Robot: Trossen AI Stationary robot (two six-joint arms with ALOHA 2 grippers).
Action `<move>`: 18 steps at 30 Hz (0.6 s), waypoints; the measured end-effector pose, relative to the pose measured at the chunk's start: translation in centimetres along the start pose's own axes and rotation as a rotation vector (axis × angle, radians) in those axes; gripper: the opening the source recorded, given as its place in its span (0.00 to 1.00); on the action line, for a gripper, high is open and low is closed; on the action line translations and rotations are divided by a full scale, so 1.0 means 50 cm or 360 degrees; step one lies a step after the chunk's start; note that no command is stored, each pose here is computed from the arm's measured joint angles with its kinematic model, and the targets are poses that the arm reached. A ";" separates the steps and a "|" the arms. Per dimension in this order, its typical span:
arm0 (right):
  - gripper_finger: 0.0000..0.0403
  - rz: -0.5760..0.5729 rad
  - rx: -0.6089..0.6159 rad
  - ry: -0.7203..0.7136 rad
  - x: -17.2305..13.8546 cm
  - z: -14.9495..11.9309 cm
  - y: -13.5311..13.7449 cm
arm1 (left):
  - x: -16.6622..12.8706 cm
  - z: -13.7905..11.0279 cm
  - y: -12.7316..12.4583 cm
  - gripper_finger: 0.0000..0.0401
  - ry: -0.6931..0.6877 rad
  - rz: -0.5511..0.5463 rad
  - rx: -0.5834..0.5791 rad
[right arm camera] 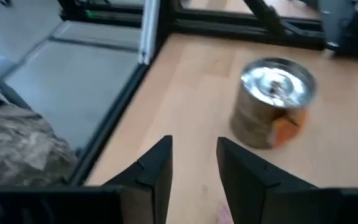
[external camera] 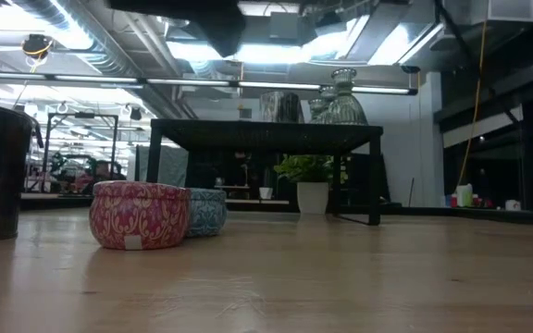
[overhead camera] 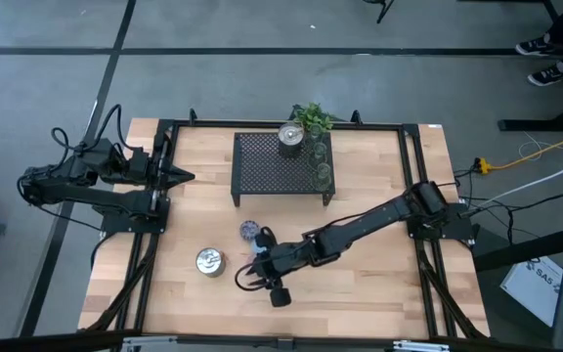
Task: Pick & Place candle stick holders
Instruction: Put the silver scented candle aligned with the other silver scented candle on the shelf
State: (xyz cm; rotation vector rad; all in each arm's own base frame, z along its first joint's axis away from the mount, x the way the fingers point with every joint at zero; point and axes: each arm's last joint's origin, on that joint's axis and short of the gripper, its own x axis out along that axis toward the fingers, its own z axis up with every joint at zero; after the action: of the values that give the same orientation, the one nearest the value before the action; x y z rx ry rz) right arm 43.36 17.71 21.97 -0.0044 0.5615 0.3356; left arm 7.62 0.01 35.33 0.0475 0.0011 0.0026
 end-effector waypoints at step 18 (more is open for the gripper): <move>0.32 -0.0400 -0.0021 0.0325 -0.214 -0.138 -0.091 | 0.000 0.000 0.000 0.02 0.0000 0.0001 -0.0001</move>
State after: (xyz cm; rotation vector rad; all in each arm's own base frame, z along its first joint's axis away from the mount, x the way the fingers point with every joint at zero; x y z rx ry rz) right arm 32.69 9.41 21.30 -0.1222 0.7526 0.0938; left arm 7.62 0.01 35.33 0.0471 0.0014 0.0030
